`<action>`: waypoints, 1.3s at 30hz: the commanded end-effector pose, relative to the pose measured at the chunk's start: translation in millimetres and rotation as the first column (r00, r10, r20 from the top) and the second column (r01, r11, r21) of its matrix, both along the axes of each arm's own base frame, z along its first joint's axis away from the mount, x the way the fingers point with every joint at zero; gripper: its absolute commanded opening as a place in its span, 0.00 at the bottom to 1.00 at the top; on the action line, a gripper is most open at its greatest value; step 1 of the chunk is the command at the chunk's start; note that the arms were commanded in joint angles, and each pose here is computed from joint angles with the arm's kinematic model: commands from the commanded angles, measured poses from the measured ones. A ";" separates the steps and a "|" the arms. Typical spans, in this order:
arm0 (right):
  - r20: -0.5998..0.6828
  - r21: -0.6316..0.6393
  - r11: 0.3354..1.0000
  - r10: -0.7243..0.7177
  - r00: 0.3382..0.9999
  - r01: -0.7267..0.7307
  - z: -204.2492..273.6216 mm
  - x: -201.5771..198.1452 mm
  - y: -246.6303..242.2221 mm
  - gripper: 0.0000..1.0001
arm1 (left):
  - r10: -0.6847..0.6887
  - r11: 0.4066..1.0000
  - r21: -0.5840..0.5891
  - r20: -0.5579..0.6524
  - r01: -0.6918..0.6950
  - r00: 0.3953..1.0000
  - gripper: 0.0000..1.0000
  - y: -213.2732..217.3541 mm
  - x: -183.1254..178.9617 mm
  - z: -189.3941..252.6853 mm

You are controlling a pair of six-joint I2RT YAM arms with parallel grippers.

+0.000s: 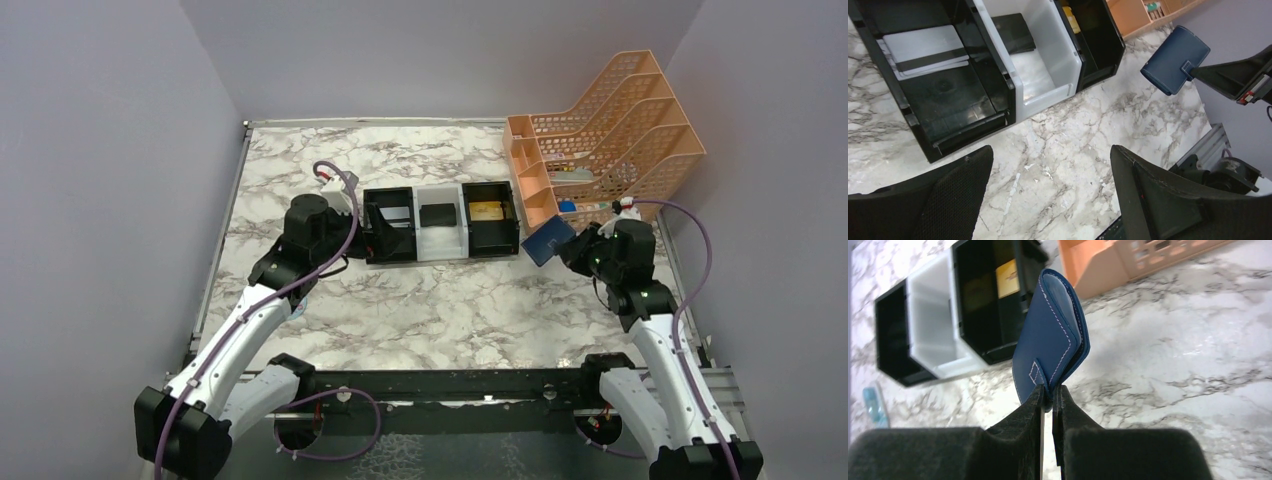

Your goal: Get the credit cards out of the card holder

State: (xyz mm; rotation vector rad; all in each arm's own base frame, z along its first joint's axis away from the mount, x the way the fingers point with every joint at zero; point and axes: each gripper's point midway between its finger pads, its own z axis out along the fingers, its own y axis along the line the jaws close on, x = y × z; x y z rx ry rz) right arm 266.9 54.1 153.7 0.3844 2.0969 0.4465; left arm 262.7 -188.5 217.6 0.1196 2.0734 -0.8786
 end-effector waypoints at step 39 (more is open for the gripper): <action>-0.215 0.549 0.615 0.759 0.615 -0.567 -120.4 -91.2 160.8 0.11 | -0.250 0.966 -0.161 -0.386 0.202 0.888 0.83 -128.2 -95.6 -169.1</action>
